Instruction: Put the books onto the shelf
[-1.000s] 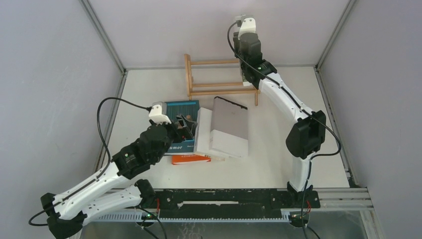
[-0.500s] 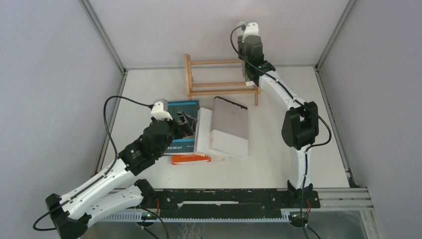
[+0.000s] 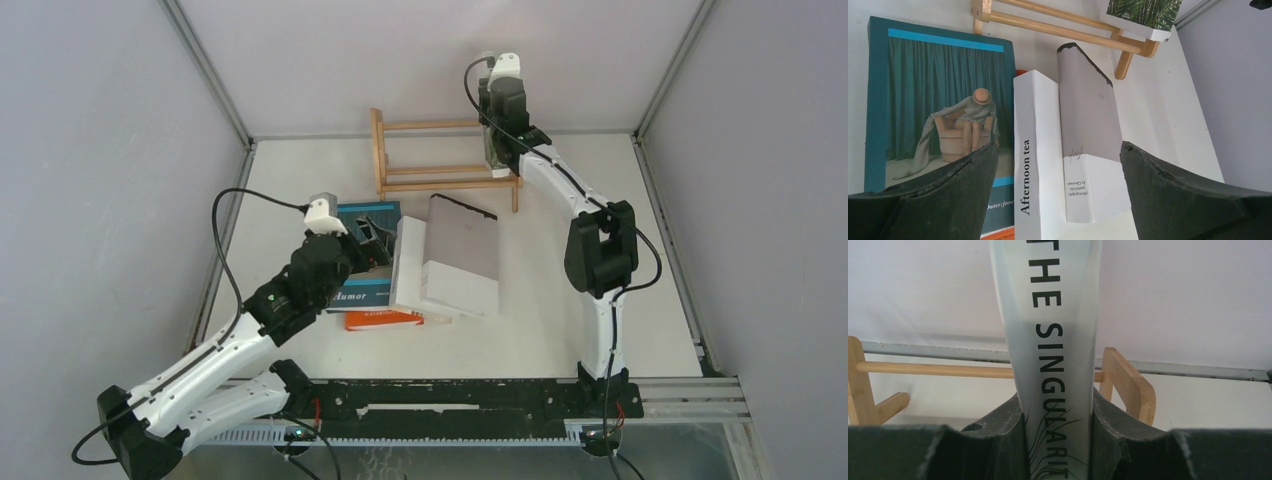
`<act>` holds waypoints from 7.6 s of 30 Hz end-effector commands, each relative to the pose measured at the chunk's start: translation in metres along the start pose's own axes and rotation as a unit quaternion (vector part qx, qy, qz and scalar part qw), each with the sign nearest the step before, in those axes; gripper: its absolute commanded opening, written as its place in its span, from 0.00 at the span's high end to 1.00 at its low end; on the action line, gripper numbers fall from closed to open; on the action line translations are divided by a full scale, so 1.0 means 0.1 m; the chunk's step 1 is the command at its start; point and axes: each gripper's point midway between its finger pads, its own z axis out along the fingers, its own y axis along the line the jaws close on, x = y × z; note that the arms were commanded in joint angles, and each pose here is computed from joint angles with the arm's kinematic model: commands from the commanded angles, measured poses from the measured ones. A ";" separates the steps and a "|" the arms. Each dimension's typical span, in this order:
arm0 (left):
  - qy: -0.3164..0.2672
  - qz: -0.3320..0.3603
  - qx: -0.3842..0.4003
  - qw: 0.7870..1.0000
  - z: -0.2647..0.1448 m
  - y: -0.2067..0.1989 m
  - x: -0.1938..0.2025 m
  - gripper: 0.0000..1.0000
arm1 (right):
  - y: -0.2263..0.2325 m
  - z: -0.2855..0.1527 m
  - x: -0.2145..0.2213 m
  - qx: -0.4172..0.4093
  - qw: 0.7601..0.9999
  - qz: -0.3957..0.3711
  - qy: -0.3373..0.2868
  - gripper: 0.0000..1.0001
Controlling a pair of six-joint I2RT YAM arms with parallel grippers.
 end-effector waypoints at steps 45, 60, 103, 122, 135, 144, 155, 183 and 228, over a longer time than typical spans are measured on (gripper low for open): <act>0.000 -0.022 0.006 1.000 0.09 -0.04 0.03 0.05 | -0.47 -0.05 -0.16 0.067 0.997 0.025 -0.019 0.28; -0.010 -0.021 -0.005 1.000 -0.09 0.06 -0.08 0.05 | -0.62 -0.57 -0.67 0.081 0.995 0.039 -0.046 0.28; 0.128 -0.023 0.128 0.983 -0.16 -0.38 0.53 0.05 | 0.61 -3.09 1.62 0.058 0.949 0.126 0.284 0.37; 0.185 -0.017 0.131 0.974 0.38 -0.67 0.72 0.05 | 0.39 -2.67 2.27 0.067 0.919 0.190 0.339 0.61; 0.211 -0.015 0.096 0.973 0.55 -0.53 0.95 0.05 | 0.40 -2.57 2.65 0.069 0.901 0.209 0.375 0.63; 0.221 -0.013 0.082 0.972 0.61 -0.47 1.05 0.05 | 0.37 -2.56 2.88 0.076 0.887 0.217 0.401 0.63; 0.239 -0.009 0.074 0.968 0.68 -0.43 1.18 0.05 | 0.30 -2.55 3.07 0.085 0.876 0.217 0.422 0.63; 0.250 -0.030 0.136 0.958 0.72 -0.92 1.14 0.06 | 0.06 -2.49 3.03 0.093 0.879 0.210 0.418 0.61; 0.213 0.030 0.137 0.967 0.57 -1.36 0.81 0.05 | -0.36 -2.58 2.50 0.087 0.903 0.215 0.361 0.53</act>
